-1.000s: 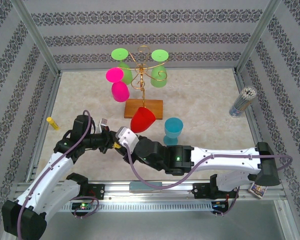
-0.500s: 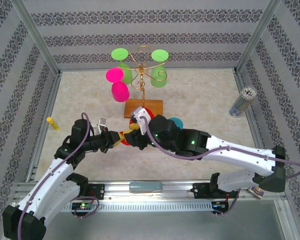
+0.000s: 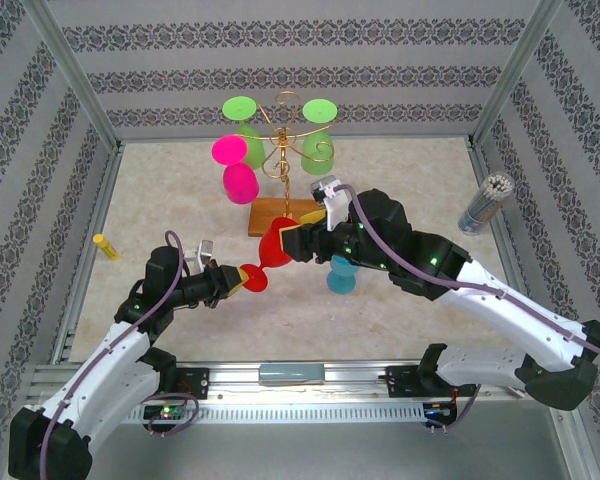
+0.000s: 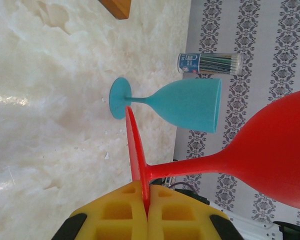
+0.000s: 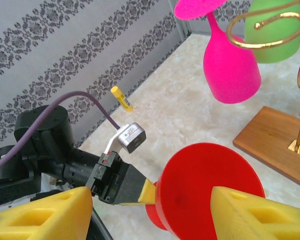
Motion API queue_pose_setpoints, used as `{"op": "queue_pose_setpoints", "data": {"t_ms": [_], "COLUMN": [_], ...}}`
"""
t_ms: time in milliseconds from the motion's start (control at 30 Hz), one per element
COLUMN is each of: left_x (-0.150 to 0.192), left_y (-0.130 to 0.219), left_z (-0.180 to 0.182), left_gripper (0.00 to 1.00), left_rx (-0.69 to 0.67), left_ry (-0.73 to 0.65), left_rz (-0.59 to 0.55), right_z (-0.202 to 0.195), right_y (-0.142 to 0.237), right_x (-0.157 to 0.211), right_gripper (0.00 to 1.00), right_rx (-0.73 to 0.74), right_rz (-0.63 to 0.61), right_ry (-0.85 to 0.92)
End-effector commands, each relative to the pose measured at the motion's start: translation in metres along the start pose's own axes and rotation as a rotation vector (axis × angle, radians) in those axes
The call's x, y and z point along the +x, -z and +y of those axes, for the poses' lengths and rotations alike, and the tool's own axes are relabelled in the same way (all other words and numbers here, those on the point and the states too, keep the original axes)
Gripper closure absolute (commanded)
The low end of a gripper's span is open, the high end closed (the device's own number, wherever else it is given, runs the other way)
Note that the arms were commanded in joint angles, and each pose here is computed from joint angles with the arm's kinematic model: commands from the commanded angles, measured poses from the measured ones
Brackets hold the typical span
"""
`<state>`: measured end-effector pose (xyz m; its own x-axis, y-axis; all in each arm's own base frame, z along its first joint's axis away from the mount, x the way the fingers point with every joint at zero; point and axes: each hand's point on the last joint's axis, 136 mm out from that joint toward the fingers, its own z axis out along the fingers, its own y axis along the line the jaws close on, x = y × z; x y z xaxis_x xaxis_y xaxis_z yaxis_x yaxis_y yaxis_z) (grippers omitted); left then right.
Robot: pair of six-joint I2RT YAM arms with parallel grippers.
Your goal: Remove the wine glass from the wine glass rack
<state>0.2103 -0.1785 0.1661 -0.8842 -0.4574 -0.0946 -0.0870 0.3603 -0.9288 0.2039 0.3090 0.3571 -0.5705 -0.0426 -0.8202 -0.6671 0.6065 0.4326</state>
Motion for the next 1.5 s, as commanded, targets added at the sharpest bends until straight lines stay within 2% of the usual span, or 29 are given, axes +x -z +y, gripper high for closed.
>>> {"op": "queue_pose_setpoints", "data": {"t_ms": [0, 300, 467, 667, 967, 1200, 1400, 1467], "left_x": [-0.007, -0.008, -0.007, -0.008, -0.008, -0.012, -0.015, -0.015], "left_y": [0.002, 0.001, 0.000, 0.000, -0.001, 0.000, 0.003, 0.003], "left_z": [-0.016, -0.017, -0.014, -0.012, -0.008, -0.011, -0.014, -0.015], "left_gripper": [1.00, 1.00, 1.00, 1.00, 1.00, 1.00, 0.75, 0.74], "left_rx": [0.072, 0.109, 0.094, 0.083, 0.061, 0.053, 0.038, 0.038], "left_ry": [-0.063, -0.082, -0.077, -0.078, -0.071, -0.076, -0.086, -0.089], "left_rz": [-0.033, -0.039, -0.036, -0.039, -0.033, -0.050, -0.073, -0.072], "right_z": [-0.002, -0.010, -0.008, -0.009, -0.007, -0.006, -0.007, -0.008], "right_y": [-0.008, -0.031, -0.041, -0.047, -0.048, -0.048, -0.046, -0.046], "right_x": [0.021, 0.032, 0.035, 0.038, 0.040, 0.039, 0.037, 0.037], "right_gripper": [0.36, 0.36, 0.44, 0.63, 0.99, 1.00, 1.00, 1.00], "right_rx": [-0.033, -0.033, -0.051, -0.052, -0.068, -0.074, -0.068, -0.064], "right_rz": [0.086, 0.156, 0.186, 0.205, 0.211, 0.206, 0.194, 0.192], "right_ry": [-0.036, -0.042, -0.037, -0.030, -0.027, -0.033, -0.034, -0.038]}}
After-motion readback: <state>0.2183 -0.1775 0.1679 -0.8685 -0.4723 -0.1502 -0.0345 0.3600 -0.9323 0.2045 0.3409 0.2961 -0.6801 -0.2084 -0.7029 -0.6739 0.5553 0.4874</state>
